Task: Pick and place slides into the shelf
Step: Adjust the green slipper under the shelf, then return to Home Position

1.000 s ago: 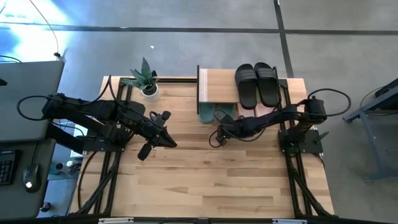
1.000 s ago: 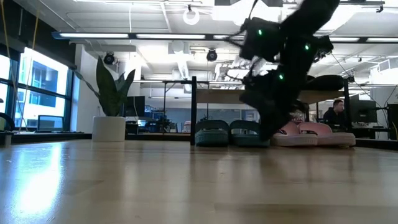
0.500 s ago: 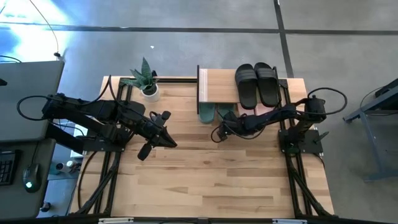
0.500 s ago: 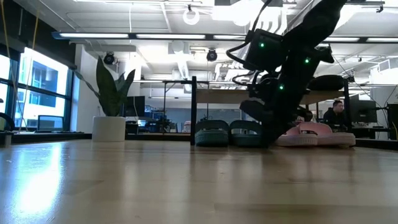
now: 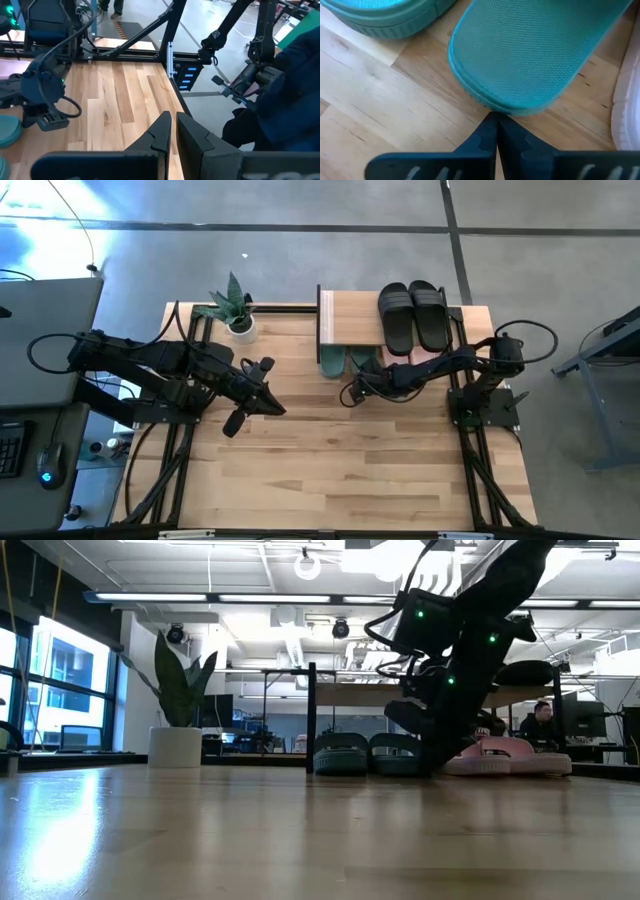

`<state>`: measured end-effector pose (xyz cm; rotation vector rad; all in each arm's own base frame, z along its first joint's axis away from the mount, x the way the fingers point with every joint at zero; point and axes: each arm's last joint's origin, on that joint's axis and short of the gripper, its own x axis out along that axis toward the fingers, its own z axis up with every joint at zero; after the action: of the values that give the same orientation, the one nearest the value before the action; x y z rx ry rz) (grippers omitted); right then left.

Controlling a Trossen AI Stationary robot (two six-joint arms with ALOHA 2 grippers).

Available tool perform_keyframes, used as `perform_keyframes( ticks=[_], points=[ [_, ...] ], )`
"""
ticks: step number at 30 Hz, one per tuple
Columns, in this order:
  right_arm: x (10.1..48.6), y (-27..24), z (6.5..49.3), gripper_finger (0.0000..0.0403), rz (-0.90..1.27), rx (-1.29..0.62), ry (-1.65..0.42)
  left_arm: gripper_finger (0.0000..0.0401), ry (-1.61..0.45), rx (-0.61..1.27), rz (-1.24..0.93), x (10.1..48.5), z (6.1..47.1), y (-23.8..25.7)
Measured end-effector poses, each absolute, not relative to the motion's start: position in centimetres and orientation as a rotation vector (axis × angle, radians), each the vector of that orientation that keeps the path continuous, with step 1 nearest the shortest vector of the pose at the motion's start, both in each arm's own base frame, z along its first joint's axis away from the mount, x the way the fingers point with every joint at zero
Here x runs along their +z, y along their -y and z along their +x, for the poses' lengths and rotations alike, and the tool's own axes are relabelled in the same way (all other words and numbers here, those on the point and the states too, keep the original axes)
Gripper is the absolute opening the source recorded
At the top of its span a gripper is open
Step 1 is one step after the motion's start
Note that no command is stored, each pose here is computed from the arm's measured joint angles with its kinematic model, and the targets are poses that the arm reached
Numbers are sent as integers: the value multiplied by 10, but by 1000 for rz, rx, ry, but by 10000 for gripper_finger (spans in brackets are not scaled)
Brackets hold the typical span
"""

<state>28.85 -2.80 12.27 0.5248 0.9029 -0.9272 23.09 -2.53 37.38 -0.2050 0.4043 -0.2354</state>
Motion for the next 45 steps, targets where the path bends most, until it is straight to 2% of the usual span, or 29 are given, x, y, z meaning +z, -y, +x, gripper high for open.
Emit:
perform_keyframes(
  ticks=[12, 27, 35, 38, 41, 45],
  points=[
    [122, 24, 287, 0, 547, -948, -896, 17, -404, -235, -206, 374, 231, 25],
    [129, -7, 294, 0, 570, -834, -919, 17, -404, -235, -205, 374, 231, 25],
    [135, -28, 308, 0, 604, -547, -897, 17, -404, -235, -205, 374, 231, 25],
    [149, -37, 312, 0, 600, -411, -899, 17, -404, -235, -205, 374, 231, 25],
    [180, -44, 311, 0, 551, -309, -846, 17, -404, -235, -205, 374, 231, 25],
    [227, -44, 294, 0, 480, -285, -773, 17, -403, -235, -205, 374, 231, 25]
  ],
)
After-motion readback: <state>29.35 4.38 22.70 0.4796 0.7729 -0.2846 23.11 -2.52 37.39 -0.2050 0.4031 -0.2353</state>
